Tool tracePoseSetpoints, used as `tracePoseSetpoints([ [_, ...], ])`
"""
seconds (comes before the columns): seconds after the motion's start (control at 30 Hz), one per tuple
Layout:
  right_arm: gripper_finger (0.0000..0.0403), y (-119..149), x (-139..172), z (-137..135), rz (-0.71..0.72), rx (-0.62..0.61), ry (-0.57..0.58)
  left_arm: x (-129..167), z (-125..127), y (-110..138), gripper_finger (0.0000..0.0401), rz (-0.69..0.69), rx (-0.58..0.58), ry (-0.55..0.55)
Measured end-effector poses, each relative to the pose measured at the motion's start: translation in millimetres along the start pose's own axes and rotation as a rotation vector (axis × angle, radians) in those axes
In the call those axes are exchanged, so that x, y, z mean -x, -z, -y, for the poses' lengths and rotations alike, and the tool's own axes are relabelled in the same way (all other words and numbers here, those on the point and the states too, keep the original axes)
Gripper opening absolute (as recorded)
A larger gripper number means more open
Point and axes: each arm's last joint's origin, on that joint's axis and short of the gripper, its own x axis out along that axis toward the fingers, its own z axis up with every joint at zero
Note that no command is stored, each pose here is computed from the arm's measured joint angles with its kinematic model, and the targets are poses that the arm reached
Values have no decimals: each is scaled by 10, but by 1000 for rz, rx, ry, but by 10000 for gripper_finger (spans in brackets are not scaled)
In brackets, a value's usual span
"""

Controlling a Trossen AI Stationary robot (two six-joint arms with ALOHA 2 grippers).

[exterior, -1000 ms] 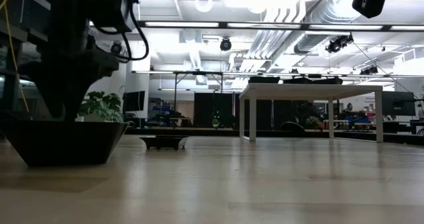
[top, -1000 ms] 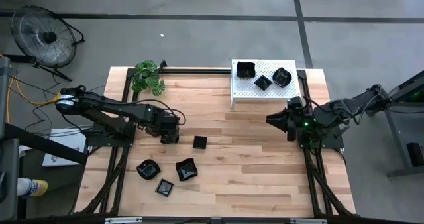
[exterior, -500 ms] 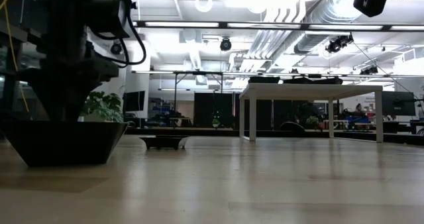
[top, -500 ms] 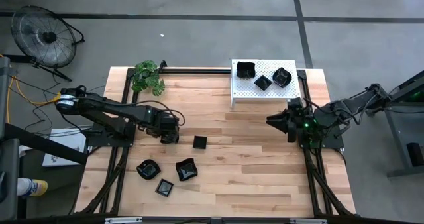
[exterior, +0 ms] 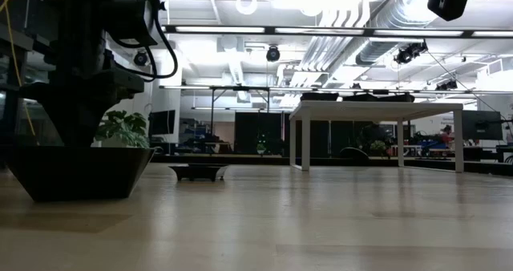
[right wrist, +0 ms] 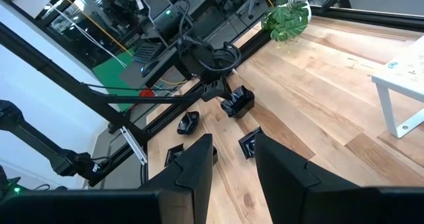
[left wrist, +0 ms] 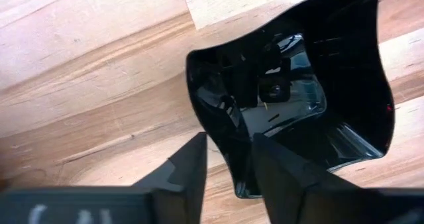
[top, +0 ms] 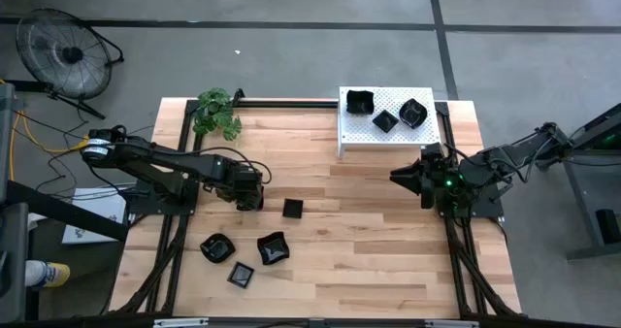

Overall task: Pick & Place Mini shaped plates
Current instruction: Stack the distorted square plate on top of the distorted square plate on the shelf

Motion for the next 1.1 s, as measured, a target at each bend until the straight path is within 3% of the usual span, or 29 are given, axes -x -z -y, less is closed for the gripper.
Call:
tracePoseSetpoints([
  [0.4,108,1,0,1,-1,1,0,0,0,0,6,1,-5,0],
  [0.7,108,1,0,1,-1,-2,1,0,8,-10,1,27,-31,2],
  [1.1,108,-3,0,5,12,-7,13,77,157,-92,0,179,-112,93],
])
